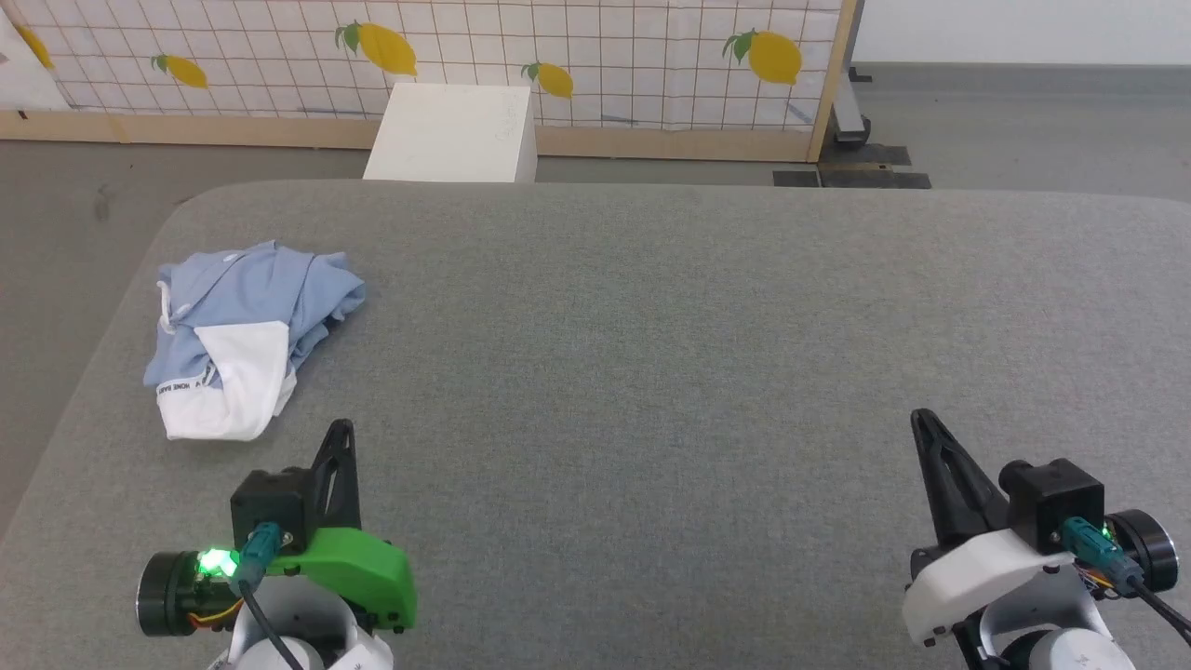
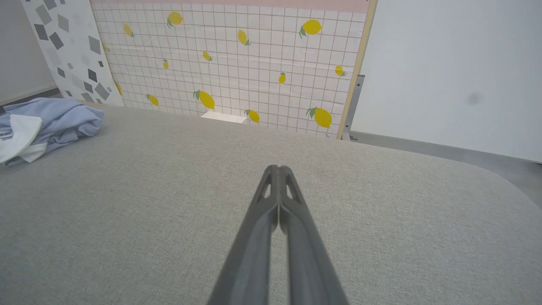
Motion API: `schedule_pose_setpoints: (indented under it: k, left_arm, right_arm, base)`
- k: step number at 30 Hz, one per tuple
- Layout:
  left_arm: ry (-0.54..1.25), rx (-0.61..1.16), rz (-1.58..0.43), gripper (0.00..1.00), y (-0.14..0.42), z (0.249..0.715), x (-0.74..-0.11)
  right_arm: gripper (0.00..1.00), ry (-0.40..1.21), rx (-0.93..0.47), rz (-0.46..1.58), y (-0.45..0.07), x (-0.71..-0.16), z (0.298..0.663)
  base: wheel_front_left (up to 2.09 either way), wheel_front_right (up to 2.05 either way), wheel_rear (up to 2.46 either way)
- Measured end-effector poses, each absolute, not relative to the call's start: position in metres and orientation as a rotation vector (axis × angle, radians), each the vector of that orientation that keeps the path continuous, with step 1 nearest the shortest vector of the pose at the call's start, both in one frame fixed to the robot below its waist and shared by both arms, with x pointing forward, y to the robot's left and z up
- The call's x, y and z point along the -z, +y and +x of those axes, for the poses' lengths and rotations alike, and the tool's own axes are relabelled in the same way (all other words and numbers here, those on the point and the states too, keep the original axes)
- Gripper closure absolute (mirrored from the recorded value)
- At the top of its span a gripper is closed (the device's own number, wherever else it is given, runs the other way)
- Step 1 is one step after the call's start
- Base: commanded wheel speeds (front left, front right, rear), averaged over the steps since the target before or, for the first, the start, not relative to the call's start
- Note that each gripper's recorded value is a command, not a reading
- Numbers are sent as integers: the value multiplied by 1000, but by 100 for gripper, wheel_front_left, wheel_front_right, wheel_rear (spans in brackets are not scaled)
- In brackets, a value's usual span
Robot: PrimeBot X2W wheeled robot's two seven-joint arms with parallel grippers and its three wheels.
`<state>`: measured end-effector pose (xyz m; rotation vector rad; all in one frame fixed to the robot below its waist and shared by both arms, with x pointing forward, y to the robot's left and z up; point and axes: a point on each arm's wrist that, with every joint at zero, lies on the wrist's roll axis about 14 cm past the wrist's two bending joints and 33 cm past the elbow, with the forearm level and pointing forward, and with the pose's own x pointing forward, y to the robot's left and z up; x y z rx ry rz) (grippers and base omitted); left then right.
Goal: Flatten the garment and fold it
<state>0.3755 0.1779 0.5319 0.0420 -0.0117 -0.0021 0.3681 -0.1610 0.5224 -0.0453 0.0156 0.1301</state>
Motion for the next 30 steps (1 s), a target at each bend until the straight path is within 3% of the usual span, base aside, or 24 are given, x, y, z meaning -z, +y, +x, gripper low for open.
schedule_pose_setpoints:
  k: [6,7,30]
  left_arm:
    - [-12,2,42,100,178,376,-532]
    - [-12,2,42,0,178,376,-532]
    - [-9,6,36,0,177,376,-531]
  right_arm:
    - [100,16,-130,-45,-161,-522,368]
    - [0,16,-130,-45,-161,-522,368]
    - [0,16,-130,-46,-161,-522,368]
  base:
    - [0,0,0]
    - [0,0,0]
    - [0,0,0]
